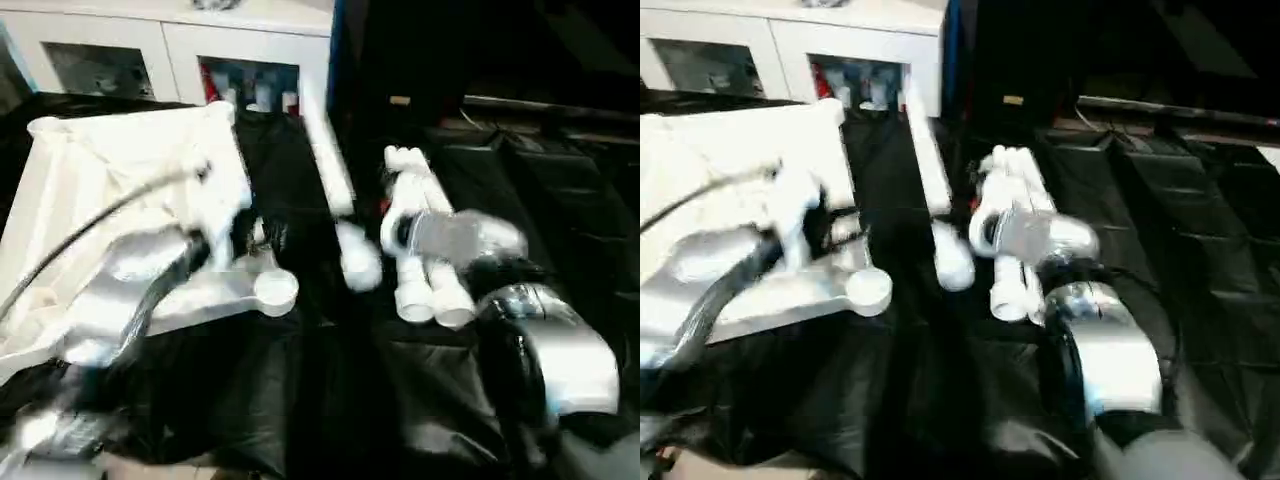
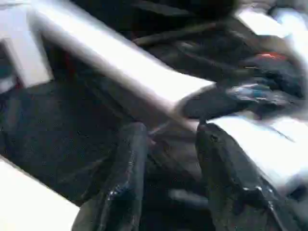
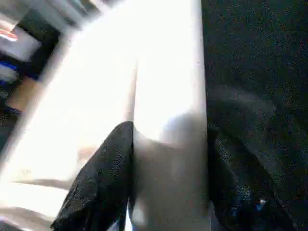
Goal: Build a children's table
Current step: Pick table leg
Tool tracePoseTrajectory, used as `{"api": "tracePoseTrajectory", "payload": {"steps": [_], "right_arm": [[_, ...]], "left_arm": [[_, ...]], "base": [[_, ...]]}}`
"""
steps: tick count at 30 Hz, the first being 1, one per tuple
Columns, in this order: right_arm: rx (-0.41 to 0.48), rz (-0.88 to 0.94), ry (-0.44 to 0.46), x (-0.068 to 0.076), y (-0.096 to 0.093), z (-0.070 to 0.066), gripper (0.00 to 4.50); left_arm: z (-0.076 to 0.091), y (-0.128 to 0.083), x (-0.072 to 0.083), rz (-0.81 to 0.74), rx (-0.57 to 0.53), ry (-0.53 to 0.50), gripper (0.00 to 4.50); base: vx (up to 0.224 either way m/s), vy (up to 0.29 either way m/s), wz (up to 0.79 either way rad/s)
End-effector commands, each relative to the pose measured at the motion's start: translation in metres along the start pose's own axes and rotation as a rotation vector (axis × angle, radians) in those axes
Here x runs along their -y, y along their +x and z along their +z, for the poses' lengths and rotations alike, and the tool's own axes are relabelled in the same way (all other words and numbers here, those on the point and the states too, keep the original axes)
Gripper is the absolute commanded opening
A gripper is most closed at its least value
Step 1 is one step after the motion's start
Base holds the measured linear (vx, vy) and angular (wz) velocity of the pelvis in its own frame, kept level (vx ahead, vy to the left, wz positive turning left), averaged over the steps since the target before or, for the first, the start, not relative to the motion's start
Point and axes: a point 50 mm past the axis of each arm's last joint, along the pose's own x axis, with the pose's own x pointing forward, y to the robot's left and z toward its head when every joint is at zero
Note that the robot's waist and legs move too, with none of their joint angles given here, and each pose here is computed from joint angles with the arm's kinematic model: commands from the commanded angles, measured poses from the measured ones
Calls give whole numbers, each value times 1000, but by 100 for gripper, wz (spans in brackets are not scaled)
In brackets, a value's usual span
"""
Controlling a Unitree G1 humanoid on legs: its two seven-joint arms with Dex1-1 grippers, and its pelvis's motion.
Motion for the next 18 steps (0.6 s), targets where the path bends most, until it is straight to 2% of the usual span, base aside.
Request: {"api": "tracePoseTrajectory", "payload": {"steps": [1, 2, 4, 6, 8, 13, 15, 18], "right_arm": [[39, 145, -50, -12, -13, 7, 184], [42, 164, -55, -13, -16, 6, 184], [51, 229, -52, -16, -26, 3, 184], [91, 329, -61, -23, -46, -2, 184], [95, 351, -67, -26, -51, -5, 184], [99, 399, -91, -37, -67, -15, 184], [104, 421, -98, -42, -70, -16, 184], [104, 434, -115, -47, -71, -16, 184]], "left_arm": [[8, 7, -6, 65, 57, -136, 192], [10, 8, -5, 59, 73, -163, 192], [18, 16, -2, 36, 143, -280, 192], [32, 27, 8, -41, 221, -468, 192], [36, 29, 13, -93, 243, -510, 192], [52, 30, 39, -325, 295, -625, 192], [51, 32, 49, -370, 257, -617, 192], [41, 39, 50, -313, 176, -590, 192]], "base": [[0, 0, 0], [0, 0, 0], [0, 0, 0], [0, 0, 0], [0, 0, 0], [0, 0, 0], [0, 0, 0], [0, 0, 0]]}}
